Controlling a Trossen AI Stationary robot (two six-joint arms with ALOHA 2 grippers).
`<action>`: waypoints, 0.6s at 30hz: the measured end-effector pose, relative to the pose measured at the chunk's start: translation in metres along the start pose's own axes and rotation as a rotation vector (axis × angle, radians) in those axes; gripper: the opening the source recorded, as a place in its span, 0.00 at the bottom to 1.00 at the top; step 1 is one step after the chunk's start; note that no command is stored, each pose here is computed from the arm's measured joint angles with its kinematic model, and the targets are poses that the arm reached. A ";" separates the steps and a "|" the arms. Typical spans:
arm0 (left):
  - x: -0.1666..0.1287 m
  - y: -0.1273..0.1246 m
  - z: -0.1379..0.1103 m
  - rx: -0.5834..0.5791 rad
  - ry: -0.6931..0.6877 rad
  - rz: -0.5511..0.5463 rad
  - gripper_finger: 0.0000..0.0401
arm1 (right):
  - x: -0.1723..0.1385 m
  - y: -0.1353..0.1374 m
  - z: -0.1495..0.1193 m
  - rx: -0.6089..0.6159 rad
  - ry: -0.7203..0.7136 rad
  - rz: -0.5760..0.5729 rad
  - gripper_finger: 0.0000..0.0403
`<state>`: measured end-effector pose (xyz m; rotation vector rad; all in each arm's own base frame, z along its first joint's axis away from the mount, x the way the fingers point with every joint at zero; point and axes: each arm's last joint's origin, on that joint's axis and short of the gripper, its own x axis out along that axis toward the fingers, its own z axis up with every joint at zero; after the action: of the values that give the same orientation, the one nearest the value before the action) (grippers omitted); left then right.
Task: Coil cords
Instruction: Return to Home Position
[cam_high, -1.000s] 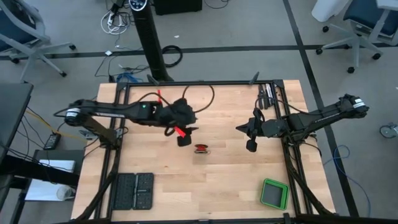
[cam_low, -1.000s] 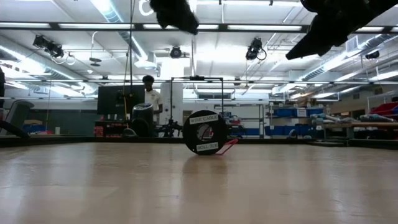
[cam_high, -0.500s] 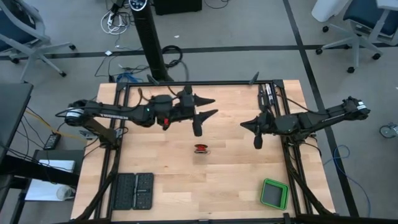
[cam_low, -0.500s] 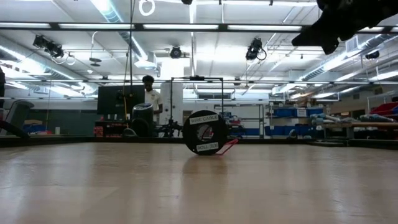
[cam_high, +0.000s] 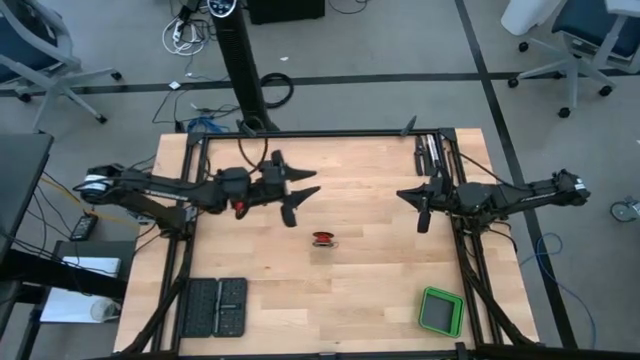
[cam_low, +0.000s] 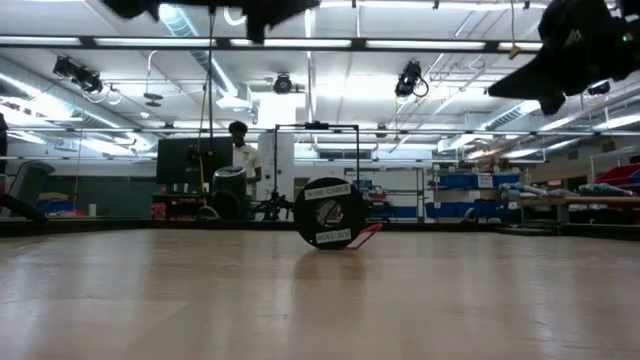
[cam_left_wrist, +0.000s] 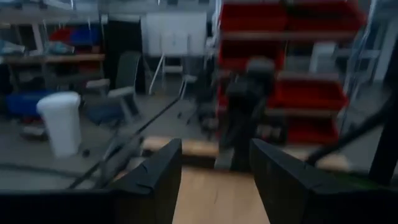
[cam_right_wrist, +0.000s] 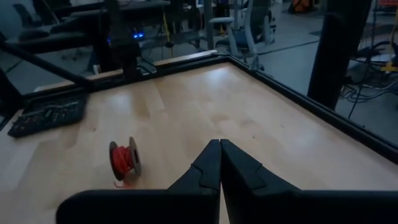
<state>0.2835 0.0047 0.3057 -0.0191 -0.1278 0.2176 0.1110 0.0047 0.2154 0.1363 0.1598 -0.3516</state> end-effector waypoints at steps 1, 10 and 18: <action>-0.006 0.003 -0.009 0.006 0.027 0.005 0.48 | -0.001 -0.002 -0.004 0.003 -0.004 -0.004 0.02; -0.061 0.026 -0.061 0.039 0.159 0.051 0.48 | -0.001 -0.012 -0.035 0.004 -0.001 -0.035 0.02; -0.109 0.038 -0.065 0.023 0.072 0.068 0.48 | 0.000 -0.015 -0.046 0.008 -0.003 -0.053 0.02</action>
<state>0.1779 0.0174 0.2263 -0.0087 -0.0530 0.2859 0.0998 -0.0024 0.1691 0.1395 0.1598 -0.4047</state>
